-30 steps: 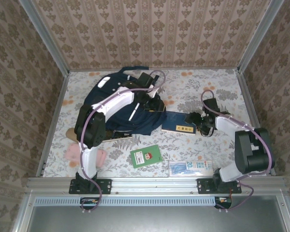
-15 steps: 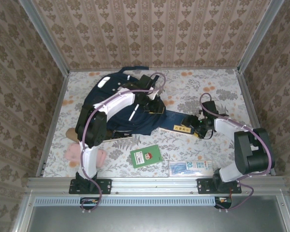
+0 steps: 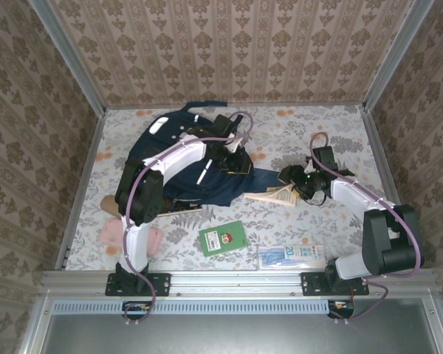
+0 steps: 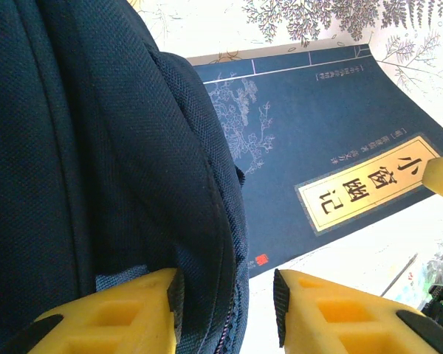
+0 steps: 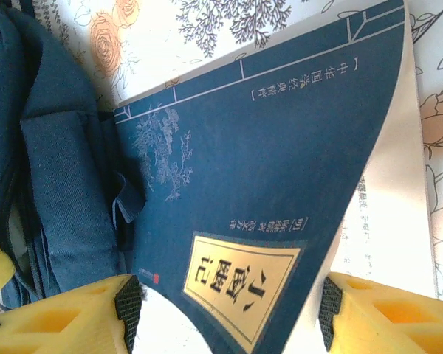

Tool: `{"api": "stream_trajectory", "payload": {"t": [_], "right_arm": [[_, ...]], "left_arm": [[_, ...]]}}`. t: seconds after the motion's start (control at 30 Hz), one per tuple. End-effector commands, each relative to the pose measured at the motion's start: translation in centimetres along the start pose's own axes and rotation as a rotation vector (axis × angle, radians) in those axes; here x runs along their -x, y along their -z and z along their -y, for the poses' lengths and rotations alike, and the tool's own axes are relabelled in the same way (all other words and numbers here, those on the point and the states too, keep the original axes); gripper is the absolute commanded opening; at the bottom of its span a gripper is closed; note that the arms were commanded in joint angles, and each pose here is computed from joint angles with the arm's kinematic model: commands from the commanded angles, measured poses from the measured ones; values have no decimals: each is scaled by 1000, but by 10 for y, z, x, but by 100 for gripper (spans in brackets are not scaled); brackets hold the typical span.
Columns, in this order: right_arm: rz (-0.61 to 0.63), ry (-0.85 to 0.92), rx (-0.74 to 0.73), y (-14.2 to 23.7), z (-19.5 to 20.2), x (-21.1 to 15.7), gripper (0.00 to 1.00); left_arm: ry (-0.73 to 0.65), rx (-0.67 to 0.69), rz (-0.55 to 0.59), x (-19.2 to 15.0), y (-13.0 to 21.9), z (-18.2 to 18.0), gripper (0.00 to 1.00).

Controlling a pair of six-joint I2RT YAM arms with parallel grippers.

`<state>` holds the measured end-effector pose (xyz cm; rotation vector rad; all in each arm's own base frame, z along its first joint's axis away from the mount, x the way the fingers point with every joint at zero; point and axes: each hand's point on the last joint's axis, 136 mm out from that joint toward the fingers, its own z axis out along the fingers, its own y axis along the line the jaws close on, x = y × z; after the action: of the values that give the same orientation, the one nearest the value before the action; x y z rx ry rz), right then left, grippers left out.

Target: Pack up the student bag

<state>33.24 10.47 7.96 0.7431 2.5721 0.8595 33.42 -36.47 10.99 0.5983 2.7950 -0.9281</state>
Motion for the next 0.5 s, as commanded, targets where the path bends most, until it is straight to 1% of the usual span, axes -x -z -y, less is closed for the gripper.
{"api": "stream_trajectory", "payload": {"t": [0.0, 0.1, 0.2, 0.37, 0.47], "right_arm": [[-1, -11, 71, -8, -17, 8, 65], [-13, -42, 105, -16, -20, 8, 68], [-17, -64, 105, -23, -18, 10, 71], [18, -114, 113, -27, -8, 17, 70], [41, -138, 66, -24, 7, 21, 69]], "left_arm": [[-1, -9, -20, -5, -4, -2, 39], [-3, -8, -18, -4, -3, -1, 39], [-3, -10, -20, -5, -3, -1, 39], [-10, -8, -18, -6, -1, 0, 39], [-14, -4, -13, -5, 2, 0, 39]]}}
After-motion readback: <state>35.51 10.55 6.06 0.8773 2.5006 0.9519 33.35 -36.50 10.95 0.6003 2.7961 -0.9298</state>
